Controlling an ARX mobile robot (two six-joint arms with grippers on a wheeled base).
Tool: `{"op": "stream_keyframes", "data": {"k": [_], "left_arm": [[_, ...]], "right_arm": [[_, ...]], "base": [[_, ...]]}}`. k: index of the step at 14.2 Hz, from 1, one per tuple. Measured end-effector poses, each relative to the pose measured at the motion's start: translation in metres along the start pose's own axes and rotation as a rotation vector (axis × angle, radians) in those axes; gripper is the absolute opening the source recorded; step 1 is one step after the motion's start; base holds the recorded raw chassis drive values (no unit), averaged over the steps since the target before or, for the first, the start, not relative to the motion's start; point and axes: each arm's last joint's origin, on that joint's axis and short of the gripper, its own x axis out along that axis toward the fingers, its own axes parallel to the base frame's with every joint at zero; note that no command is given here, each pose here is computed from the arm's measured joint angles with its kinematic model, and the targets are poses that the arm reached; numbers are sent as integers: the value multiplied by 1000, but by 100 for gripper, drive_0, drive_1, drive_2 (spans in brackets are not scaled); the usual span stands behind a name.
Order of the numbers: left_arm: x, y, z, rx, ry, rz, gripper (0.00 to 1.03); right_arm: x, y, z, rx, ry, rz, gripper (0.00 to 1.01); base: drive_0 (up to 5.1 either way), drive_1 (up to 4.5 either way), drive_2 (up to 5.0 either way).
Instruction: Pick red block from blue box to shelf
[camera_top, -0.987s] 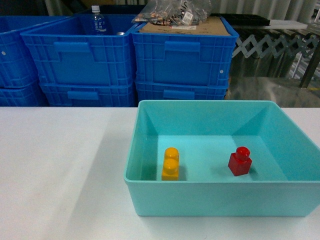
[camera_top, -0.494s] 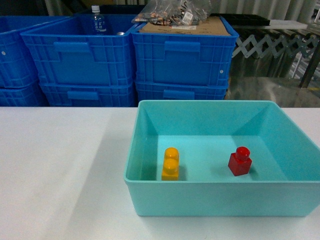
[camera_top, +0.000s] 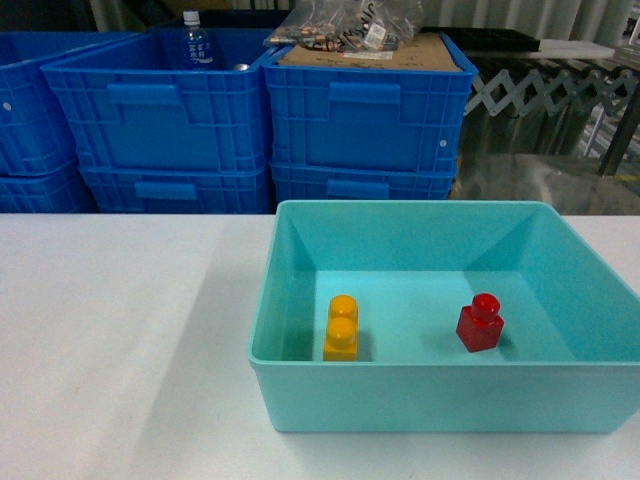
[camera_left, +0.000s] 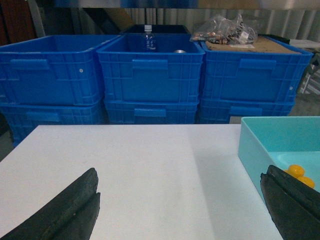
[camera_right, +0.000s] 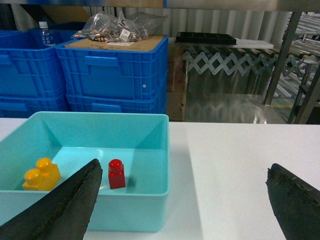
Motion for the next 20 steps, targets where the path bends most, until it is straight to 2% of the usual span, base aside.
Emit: {"op": "stream_keyframes", "data": {"k": [20], "left_arm": [[0,0,0,0,0,0,98]], "right_arm": [[0,0,0,0,0,0,98]], "base": [[0,0,0]]}}
